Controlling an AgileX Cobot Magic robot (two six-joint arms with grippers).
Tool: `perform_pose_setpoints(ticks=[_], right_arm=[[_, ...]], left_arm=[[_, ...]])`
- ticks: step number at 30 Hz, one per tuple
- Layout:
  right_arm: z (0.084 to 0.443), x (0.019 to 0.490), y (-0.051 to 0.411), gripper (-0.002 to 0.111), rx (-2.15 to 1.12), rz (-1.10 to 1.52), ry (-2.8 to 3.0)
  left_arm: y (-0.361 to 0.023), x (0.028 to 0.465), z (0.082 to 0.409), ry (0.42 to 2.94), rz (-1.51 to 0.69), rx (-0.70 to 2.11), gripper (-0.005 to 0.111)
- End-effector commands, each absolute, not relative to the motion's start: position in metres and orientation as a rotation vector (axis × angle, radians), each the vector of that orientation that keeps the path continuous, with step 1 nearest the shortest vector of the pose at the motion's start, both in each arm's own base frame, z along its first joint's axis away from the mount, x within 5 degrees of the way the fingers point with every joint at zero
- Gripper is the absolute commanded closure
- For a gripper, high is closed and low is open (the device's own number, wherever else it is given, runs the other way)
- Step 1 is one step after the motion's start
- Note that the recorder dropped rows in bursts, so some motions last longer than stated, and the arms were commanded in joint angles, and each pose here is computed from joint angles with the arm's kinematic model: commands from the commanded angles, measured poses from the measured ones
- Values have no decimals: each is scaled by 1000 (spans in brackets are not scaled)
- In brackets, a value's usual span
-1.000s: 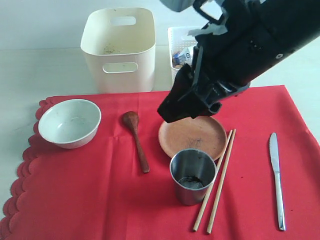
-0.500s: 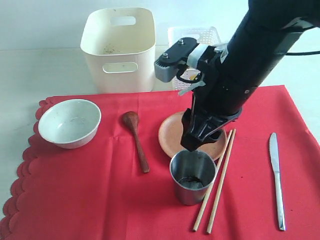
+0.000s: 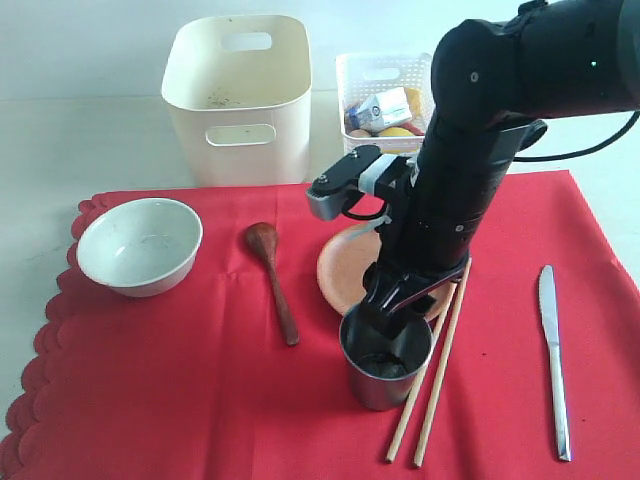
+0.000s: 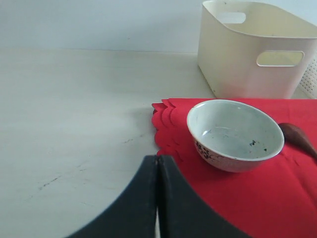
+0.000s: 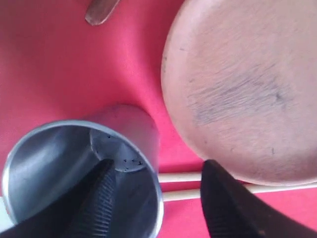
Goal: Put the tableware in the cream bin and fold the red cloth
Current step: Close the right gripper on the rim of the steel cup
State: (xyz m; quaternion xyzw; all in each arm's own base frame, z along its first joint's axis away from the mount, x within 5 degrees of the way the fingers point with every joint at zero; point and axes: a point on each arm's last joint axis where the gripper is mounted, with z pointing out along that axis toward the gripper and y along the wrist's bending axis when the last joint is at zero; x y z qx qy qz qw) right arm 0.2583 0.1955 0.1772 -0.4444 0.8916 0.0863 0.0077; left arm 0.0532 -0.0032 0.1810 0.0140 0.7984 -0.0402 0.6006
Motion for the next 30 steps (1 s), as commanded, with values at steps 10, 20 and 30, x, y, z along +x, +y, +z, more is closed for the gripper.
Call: perform_pose_setpoints(ticks=[10,20,30], right_arm=[[169,258,196,108,-1328,265,2842],[193,262,200,108,-1281,280,2832],[236,256,195,108,-1220,307,2674]], left_arm=[[-3,53,181,1839,-102,23,107],[-3,53,181,1839,-102,23,107],[-3,53,181,1839,-102,23,107]])
